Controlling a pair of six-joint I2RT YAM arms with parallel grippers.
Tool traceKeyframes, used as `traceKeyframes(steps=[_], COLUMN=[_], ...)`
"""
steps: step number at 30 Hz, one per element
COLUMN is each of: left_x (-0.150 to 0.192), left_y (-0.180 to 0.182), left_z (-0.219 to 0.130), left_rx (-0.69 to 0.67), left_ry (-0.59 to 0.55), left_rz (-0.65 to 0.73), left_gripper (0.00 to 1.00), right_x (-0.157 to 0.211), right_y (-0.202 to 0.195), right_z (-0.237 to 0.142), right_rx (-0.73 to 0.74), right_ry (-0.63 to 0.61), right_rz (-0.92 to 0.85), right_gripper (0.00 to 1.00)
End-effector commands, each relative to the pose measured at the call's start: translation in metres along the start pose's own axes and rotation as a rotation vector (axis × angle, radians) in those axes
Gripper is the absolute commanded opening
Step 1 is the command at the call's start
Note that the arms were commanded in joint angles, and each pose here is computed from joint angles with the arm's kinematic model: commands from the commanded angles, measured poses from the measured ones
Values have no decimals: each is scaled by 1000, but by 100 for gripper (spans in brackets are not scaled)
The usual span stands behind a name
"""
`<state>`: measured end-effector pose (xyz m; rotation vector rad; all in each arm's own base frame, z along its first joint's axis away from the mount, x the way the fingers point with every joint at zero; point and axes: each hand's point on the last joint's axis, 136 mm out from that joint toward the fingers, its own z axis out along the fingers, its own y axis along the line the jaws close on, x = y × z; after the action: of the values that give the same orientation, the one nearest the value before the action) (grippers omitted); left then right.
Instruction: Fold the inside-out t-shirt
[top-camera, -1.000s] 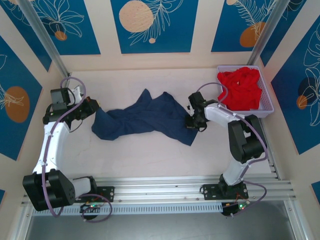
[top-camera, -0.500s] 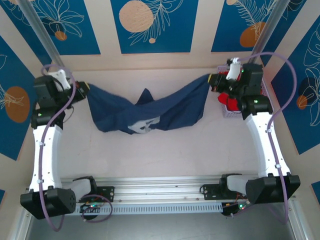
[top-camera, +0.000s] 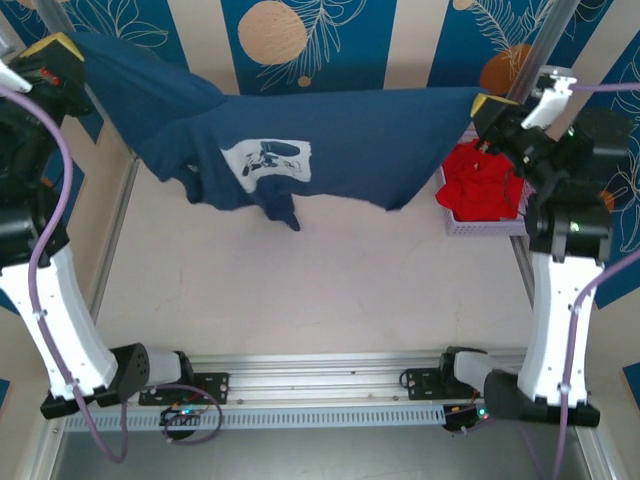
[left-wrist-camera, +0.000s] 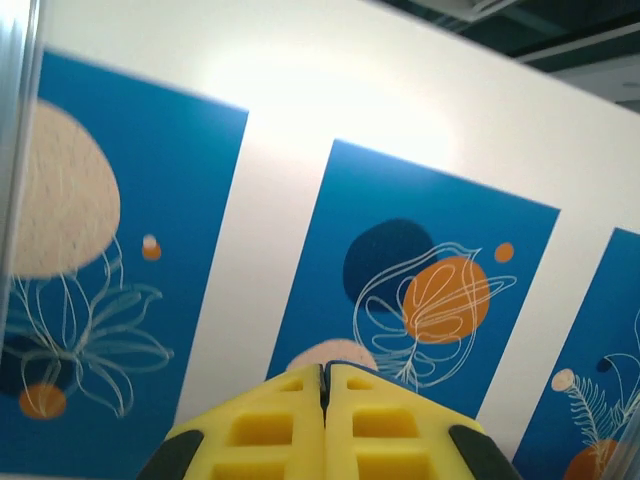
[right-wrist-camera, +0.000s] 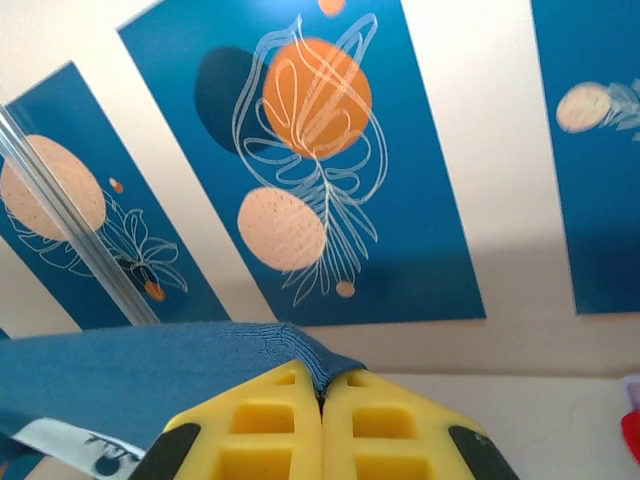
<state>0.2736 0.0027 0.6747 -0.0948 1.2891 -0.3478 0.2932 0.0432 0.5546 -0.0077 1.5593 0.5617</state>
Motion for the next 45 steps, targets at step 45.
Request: traceKeyframes(steps=[45], left_x=[-43], left_y=[-42], left_z=[-76], left_rx=[12], left_ry=[-118], left_rz=[156], left_gripper=[0], right_x=[-33], right_y=[56], right_z=[-83], right_rx=[-21], right_ry=[-192], right_rz=[-193], right_gripper=[0])
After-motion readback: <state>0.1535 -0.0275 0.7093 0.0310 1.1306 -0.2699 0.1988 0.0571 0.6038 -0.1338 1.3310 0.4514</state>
